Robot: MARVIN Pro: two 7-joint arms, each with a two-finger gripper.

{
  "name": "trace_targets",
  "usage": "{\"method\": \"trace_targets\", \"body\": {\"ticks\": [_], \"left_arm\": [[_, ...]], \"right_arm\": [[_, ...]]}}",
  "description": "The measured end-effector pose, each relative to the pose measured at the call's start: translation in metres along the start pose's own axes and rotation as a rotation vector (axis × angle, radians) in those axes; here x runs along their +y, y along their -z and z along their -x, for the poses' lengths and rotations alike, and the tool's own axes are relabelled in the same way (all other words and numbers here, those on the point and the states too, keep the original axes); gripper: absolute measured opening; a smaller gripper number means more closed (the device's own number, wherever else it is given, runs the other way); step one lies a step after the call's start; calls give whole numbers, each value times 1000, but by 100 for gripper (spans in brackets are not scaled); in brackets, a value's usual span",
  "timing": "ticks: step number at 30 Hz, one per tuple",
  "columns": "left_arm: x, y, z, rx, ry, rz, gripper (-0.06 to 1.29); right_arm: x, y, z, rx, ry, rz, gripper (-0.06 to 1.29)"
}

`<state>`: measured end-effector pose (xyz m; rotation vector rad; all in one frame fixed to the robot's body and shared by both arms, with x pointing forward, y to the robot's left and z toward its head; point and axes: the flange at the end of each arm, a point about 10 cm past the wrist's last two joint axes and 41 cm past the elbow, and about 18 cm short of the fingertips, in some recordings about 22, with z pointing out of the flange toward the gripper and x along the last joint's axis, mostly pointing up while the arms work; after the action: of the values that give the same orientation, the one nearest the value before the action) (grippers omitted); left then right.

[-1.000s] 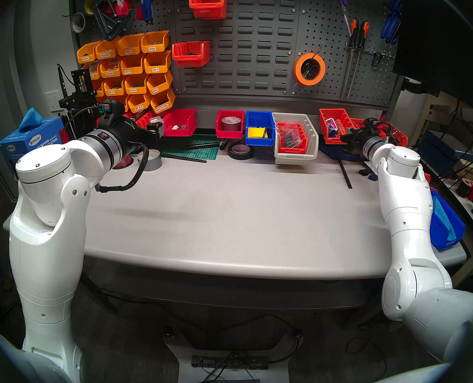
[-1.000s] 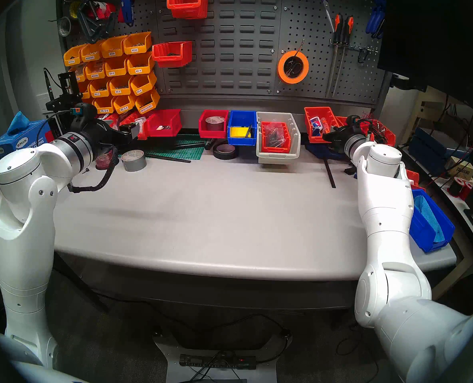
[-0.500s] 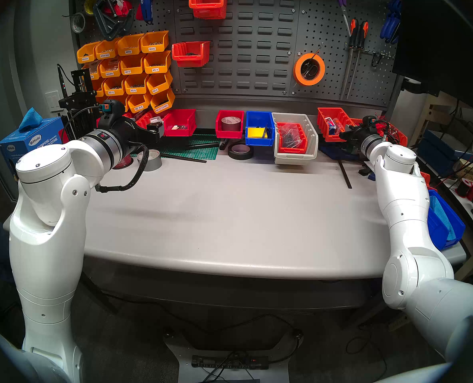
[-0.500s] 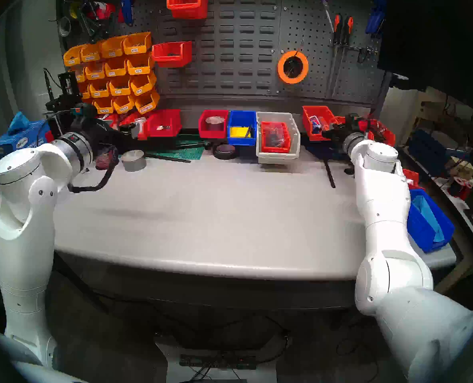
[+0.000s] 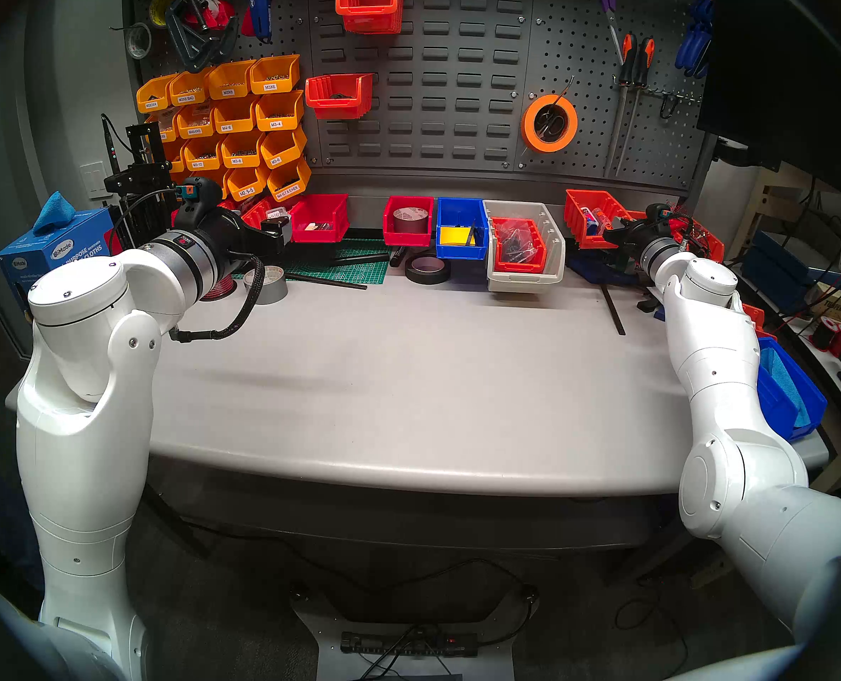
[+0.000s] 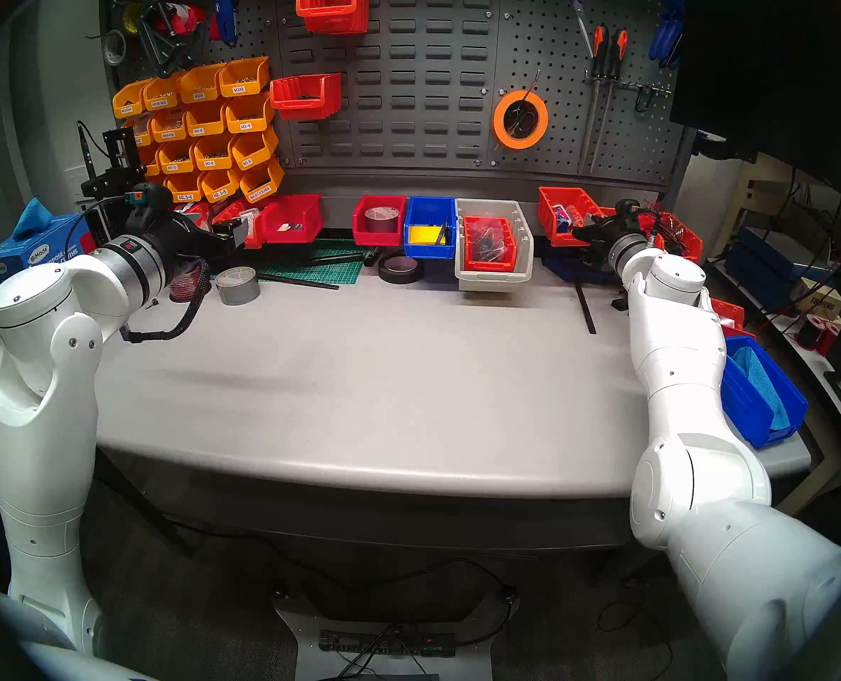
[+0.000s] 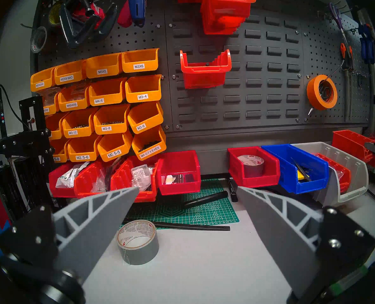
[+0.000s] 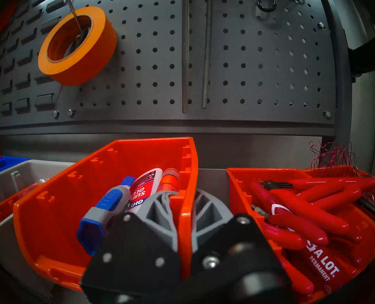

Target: Hang all the unorganized tool boxes onto the wall

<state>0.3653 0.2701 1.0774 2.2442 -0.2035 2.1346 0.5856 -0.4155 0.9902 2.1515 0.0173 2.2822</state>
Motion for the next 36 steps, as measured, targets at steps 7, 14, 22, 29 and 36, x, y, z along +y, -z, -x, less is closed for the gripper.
{"method": "trace_targets", "body": {"ticks": [7,14,22,29,36], "left_arm": [[0,0,0,1,0,0,121],[0,0,0,1,0,0,121],[0,0,0,1,0,-1,121],[0,0,0,1,0,-1,121],[0,0,0,1,0,0,121]], "right_arm": [[4,-1,3,4,-17,10,2],[9,-2,3,-3,-22,19,3],[9,-3,-1,-6,-22,17,4],[-2,-3,-11,-10,-24,-1,4],[-8,-2,-14,-26,-32,6,4]]}}
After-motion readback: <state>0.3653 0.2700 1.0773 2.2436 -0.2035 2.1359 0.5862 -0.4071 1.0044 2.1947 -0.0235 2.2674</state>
